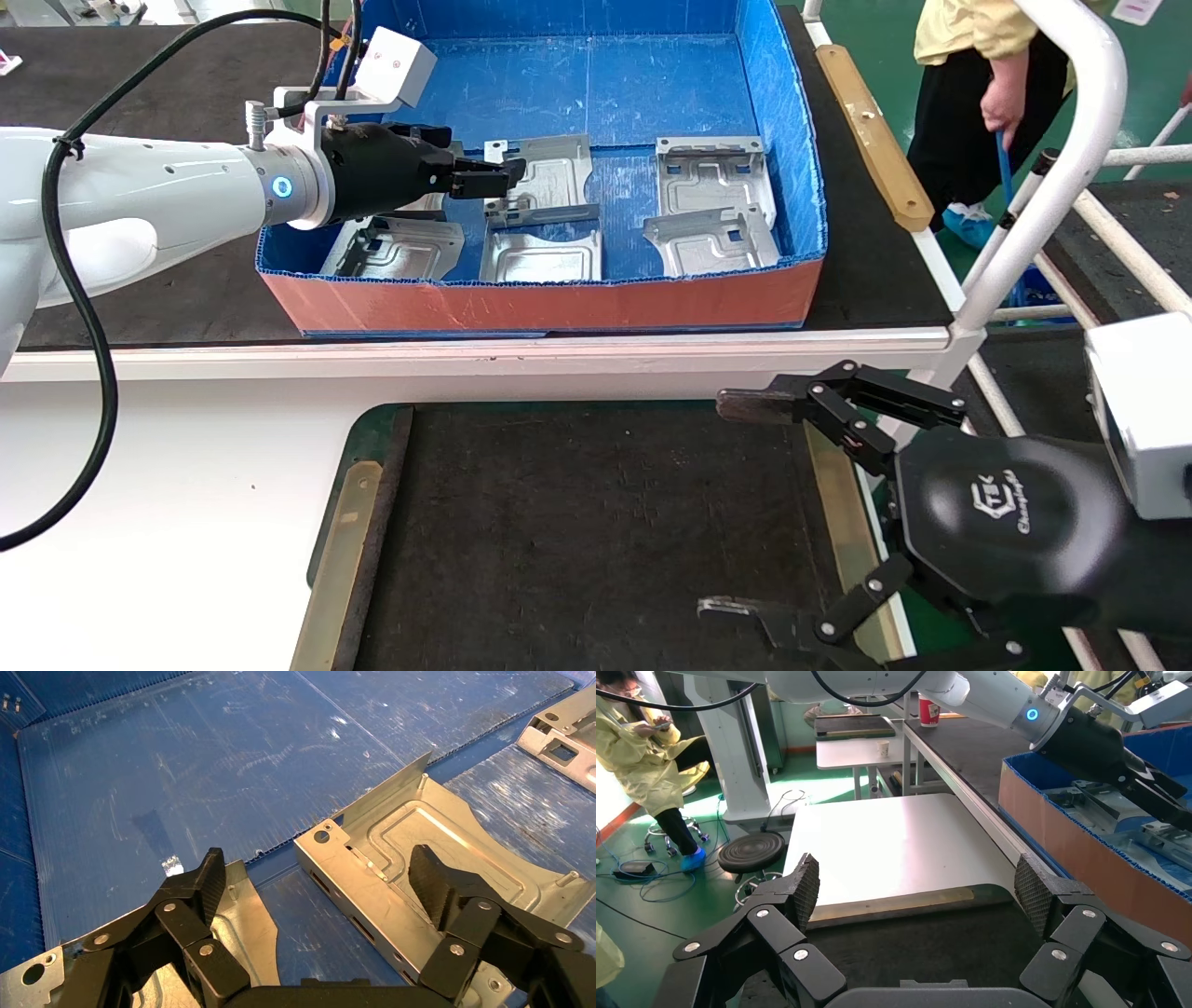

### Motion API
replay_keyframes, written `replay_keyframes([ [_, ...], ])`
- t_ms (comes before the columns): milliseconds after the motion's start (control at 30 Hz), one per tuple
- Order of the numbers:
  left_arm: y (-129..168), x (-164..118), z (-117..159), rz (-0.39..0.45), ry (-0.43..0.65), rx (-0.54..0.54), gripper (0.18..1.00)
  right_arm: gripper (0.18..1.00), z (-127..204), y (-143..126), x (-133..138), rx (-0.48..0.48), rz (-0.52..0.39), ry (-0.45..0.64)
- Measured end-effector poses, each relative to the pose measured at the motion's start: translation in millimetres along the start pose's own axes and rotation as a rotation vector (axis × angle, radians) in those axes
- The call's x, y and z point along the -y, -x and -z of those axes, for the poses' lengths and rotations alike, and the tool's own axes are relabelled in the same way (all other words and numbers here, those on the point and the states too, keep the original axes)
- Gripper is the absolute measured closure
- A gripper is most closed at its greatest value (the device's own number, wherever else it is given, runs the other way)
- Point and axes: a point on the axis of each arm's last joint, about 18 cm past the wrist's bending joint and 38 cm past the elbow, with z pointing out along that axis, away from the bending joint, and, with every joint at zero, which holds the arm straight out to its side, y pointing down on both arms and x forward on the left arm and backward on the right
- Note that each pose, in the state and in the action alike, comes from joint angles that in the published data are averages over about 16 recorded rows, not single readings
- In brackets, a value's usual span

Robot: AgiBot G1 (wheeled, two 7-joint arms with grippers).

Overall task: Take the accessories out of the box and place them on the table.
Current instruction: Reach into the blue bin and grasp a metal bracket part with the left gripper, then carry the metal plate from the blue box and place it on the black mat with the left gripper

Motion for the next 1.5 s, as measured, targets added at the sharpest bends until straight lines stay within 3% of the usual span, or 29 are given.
replay_keyframes([
  [333, -0.3, 0.5, -0.1, -0.003, -0.001, 0.000, 0.307, 0.178, 0.0, 0.0, 0.0, 0.000, 0.000, 0.000],
  [1067, 0.2, 0.2, 0.0, -0.006, 0.000, 0.002, 0.784, 0.182, 0.0, 0.0, -0.1, 0.000, 0.000, 0.000],
  [1267, 0.1, 0.3, -0.1, -0.006, -0.001, 0.002, 0.857, 0.201, 0.0, 0.0, -0.1, 0.000, 0.000, 0.000],
  [1500, -1.1, 7.0, 1.4, -0.015, -0.022, -0.006, 0.883, 0.261, 0.0, 0.0, -0.1, 0.000, 0.000, 0.000],
])
